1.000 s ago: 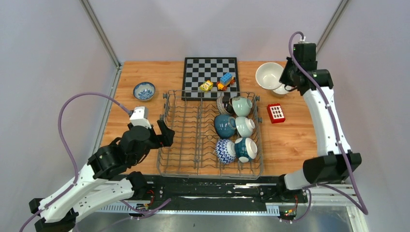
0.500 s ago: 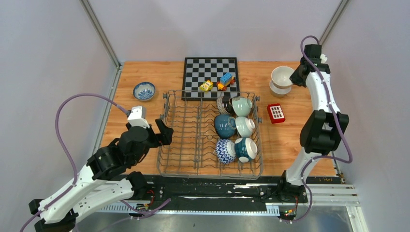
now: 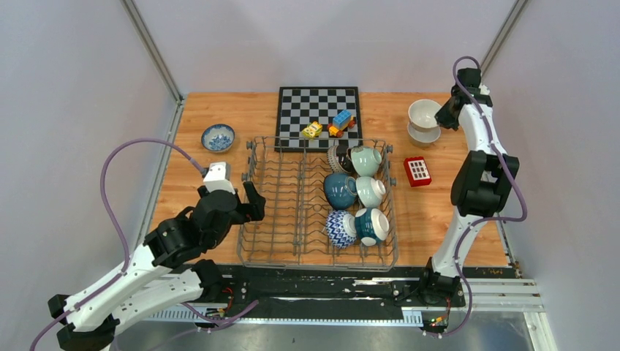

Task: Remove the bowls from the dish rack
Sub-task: Place the bowl with the bowl.

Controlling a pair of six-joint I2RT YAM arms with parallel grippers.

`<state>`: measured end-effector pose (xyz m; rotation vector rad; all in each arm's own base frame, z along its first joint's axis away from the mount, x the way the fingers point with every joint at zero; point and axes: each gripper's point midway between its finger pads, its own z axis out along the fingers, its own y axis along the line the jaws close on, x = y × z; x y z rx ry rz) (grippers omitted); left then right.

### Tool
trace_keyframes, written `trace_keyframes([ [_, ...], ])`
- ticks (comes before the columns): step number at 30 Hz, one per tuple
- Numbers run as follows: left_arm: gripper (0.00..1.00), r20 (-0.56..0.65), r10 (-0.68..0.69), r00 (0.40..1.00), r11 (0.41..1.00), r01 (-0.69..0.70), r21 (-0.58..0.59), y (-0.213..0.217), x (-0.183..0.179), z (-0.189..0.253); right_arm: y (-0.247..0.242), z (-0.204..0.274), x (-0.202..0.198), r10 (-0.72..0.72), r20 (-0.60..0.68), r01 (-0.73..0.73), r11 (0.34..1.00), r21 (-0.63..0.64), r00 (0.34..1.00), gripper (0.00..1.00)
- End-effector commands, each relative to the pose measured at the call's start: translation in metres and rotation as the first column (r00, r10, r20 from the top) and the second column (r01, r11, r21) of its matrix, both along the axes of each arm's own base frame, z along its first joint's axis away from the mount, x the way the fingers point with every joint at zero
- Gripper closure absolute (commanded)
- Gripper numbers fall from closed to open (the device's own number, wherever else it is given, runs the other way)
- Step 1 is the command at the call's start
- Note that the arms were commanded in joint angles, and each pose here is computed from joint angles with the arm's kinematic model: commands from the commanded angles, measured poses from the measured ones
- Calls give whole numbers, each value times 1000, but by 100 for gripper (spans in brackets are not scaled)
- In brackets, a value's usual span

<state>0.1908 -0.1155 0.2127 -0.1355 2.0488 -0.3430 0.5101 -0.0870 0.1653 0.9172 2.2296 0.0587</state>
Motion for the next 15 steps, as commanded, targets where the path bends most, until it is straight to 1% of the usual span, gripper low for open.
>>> trace_keyframes([
  [1, 1, 10, 8, 1000, 1000, -8, 6, -1, 4, 0, -8, 23, 15, -8, 88, 7, 1000, 13, 996, 100],
  [15, 1, -29, 2, 1000, 1000, -2, -23, -4, -1, -9, -11, -9, 0, 3, 15, -4, 999, 32, 1000, 100],
])
